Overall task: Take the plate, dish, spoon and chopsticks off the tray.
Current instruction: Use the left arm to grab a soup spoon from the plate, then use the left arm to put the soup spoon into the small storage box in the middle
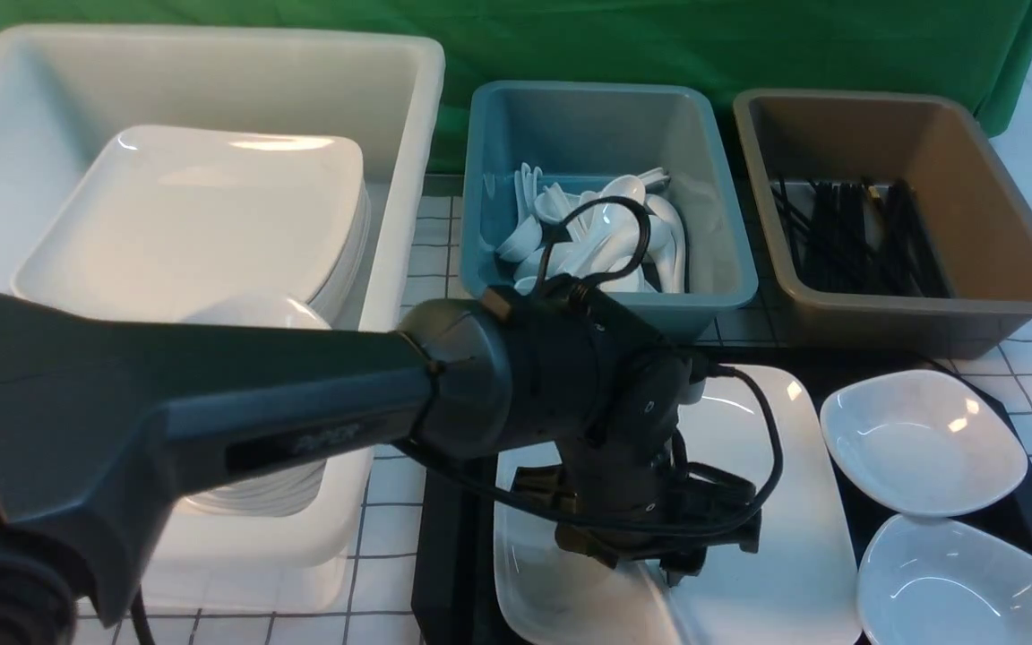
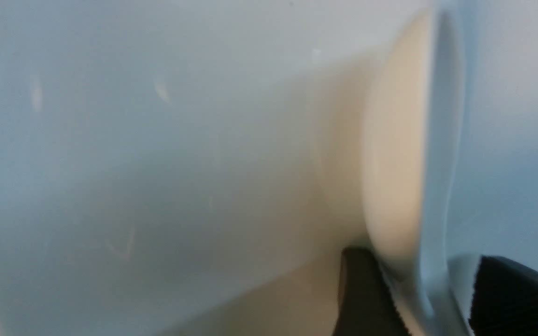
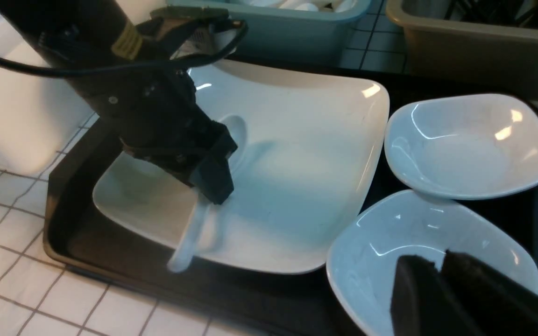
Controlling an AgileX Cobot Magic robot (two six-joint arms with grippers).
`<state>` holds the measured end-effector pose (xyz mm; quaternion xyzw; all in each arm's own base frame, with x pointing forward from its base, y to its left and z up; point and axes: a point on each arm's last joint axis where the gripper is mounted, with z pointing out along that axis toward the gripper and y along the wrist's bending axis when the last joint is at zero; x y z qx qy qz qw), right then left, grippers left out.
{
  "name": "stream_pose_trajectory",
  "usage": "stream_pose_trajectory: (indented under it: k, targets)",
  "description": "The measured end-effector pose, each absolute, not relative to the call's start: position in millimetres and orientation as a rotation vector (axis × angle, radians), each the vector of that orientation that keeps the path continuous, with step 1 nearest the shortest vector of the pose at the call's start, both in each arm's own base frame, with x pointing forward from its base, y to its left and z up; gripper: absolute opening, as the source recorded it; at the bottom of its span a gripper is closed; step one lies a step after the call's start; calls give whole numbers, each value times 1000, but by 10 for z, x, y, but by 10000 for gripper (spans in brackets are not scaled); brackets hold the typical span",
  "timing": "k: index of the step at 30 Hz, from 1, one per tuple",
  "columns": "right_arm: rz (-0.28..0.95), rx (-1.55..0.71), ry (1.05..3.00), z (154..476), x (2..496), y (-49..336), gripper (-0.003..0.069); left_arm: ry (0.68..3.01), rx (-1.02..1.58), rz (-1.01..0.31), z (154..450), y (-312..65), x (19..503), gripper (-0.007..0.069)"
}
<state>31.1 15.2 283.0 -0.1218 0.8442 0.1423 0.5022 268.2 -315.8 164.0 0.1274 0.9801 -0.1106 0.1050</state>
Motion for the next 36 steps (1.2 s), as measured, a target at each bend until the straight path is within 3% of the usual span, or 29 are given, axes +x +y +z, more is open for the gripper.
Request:
stream_pose_trajectory:
  k: [3,6,11,15,16,17,19,24,29,33,36]
  targets:
    - [344,-294,2040,2830,311,152,126,2884,381,-321,1635,-3157,2686,214]
    - [346,-291,2040,2830,311,152,126,2878,399,-318,1634,-3158,2690,78]
    - [346,-292,2044,2827,309,152,126,2860,463,-307,1820,-3137,2700,48]
    - [348,-287,2060,2815,303,149,127,2734,415,-395,2363,-3070,2873,48]
    - [352,-278,2068,2811,301,149,129,2641,364,-452,2701,-2988,3007,48]
    - [352,-279,2069,2809,300,148,129,2629,366,-460,2743,-2991,3010,48]
    - [355,-272,2075,2806,298,148,132,2501,267,-524,3173,-2808,3249,48]
    - [364,-256,2078,2806,298,148,141,2248,134,-605,3717,-2433,3747,48]
    - [367,-252,2077,2807,299,148,150,2167,126,-660,3683,-2279,4159,51]
    - [371,-250,2058,2823,307,151,155,2189,113,-662,3319,-2315,4451,97]
    - [372,-249,2051,2829,310,152,160,2202,124,-608,3049,-2329,4597,185]
